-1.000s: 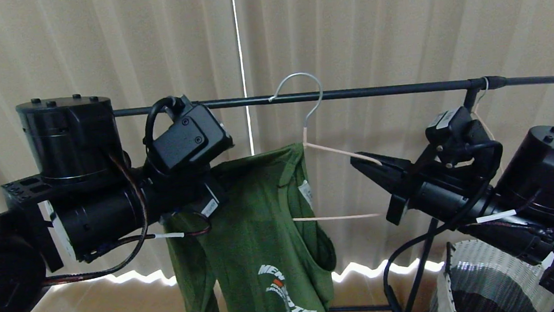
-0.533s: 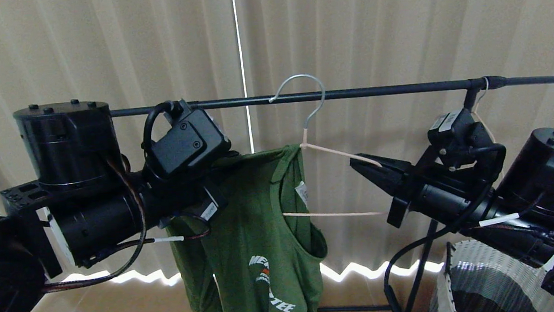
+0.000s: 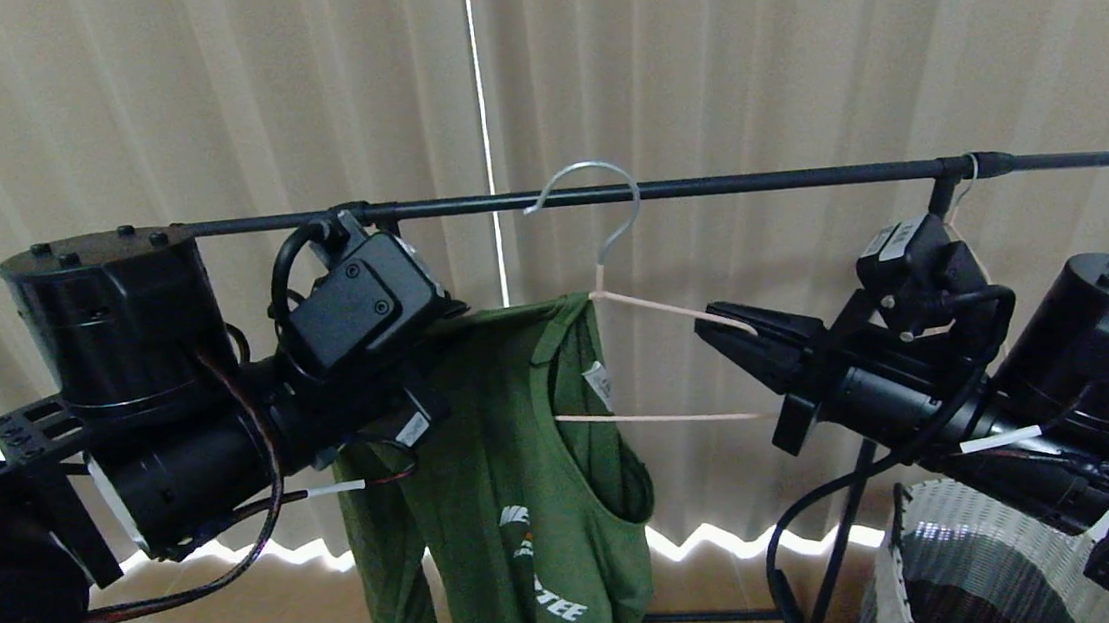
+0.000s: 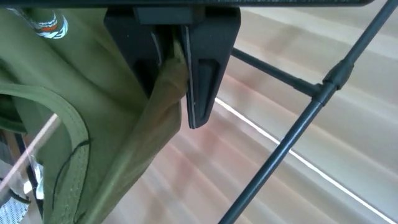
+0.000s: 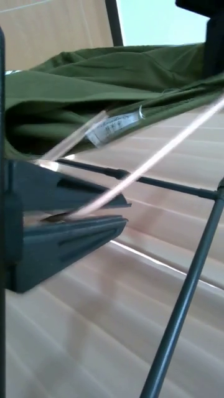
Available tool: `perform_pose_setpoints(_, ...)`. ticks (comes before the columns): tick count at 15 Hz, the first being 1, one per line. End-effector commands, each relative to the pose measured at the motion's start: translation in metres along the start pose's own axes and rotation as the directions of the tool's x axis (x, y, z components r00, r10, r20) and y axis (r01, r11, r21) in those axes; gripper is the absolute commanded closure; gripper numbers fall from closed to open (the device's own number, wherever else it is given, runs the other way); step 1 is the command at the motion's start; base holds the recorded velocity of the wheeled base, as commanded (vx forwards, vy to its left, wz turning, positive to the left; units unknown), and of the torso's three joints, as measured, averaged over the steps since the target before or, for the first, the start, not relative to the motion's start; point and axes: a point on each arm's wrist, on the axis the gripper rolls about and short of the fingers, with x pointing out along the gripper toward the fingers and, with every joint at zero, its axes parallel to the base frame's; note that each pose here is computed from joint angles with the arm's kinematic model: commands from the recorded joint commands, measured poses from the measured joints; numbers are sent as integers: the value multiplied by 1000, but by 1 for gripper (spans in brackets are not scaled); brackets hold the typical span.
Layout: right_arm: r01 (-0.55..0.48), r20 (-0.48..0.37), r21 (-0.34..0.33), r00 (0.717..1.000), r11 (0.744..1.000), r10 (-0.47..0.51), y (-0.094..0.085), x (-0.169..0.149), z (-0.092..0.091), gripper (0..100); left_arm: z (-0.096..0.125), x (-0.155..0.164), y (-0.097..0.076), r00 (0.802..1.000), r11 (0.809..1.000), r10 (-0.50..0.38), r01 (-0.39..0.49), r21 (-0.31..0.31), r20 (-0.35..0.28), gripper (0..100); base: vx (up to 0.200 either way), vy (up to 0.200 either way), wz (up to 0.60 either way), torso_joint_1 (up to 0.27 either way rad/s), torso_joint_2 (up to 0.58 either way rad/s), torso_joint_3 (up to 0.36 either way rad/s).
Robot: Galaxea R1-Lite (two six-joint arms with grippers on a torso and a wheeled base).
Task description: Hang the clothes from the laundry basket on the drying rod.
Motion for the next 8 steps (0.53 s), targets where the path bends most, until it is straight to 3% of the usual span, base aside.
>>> perform_pose_setpoints(1, 2, -1, -2, 1000, 1000, -2, 0, 0, 0, 0, -1, -1, 3, 1000, 1000, 25, -25, -1, -16, 100, 0, 0, 0, 0, 0, 0)
perform_pose_setpoints(3, 11, 8, -1, 1000, 1000, -11, -1, -3, 2, 0, -9, -3, 12, 990, 994, 109, -109, -2, -85, 100, 0, 0, 0, 0, 0, 0)
perform_pose_setpoints(5, 24, 25, -5, 999, 1000, -24, -3, -8, 1, 0, -15, -4, 20, 961, 976, 213, -216, 6, -176, 100, 0, 0, 0, 0, 0, 0)
perform_pose_setpoints(7, 22, 13, -4, 1000, 1000, -22, -2, -14, -4, 0, -17, -5, 21, 939, 963, 262, -271, -11, -223, 100, 0, 0, 0, 0, 0, 0)
perform_pose_setpoints(8, 20, -10, 1, 1000, 1000, -19, 0, -17, -9, 0, -17, -5, 21, 939, 961, 262, -274, -25, -223, 100, 0, 0, 0, 0, 0, 0)
